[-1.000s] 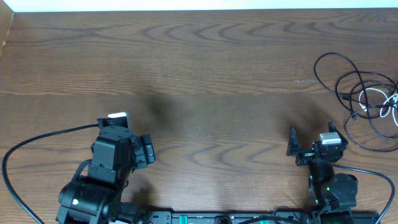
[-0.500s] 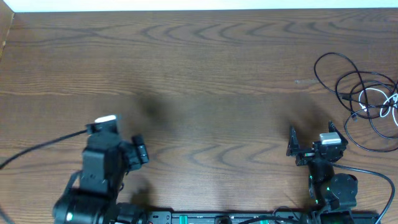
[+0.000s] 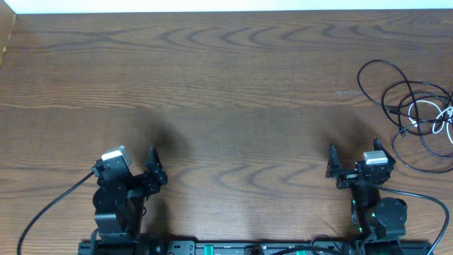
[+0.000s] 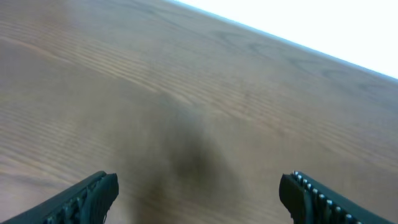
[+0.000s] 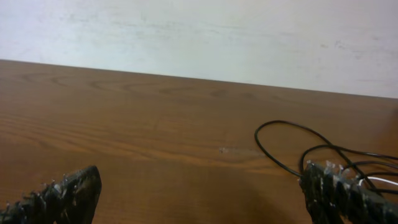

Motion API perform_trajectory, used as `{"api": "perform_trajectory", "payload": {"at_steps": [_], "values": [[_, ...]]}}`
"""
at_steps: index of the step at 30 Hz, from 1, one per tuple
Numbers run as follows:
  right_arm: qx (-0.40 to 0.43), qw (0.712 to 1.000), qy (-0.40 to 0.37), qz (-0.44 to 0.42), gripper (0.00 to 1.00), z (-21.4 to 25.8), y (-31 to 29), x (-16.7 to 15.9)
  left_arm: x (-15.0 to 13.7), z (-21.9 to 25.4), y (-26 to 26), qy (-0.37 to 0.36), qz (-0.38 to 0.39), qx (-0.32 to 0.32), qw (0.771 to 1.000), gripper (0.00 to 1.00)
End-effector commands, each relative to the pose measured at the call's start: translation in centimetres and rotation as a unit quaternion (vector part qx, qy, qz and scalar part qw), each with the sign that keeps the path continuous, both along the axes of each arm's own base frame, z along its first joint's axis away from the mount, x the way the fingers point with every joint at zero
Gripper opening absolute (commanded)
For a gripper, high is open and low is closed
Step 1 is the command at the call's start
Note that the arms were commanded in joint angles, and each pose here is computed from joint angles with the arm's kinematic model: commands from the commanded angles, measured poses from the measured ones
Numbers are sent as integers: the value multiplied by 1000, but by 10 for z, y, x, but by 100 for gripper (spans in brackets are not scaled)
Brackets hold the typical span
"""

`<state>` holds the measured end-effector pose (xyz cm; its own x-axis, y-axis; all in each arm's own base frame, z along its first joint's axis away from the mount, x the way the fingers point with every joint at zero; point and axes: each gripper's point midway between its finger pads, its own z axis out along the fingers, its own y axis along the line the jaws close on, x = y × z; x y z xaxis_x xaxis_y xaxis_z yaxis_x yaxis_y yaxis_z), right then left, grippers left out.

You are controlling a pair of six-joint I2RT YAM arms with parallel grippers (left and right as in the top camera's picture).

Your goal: Untangle cables

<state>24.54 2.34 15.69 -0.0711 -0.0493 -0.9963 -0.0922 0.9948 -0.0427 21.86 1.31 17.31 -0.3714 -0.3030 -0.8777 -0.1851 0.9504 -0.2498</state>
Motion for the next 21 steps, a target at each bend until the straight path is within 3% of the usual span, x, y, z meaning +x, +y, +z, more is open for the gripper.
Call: {"api": "perform_trajectory", "payload": {"at_steps": [1, 11, 16, 21], "values": [[-6, 1000, -1, 4, 99, 0, 1, 0, 7, -2, -3, -54, -14, 1, 998, 89], [-6, 1000, -1, 4, 99, 0, 1, 0, 24, 1, -4, -182, -19, 10, 983, 89], [-6, 1000, -1, 4, 99, 0, 1, 0, 28, 14, -5, -231, -29, 55, 971, 89], [-6, 1000, -1, 4, 99, 0, 1, 0, 28, 12, -4, -223, -40, 113, 967, 89]]}}
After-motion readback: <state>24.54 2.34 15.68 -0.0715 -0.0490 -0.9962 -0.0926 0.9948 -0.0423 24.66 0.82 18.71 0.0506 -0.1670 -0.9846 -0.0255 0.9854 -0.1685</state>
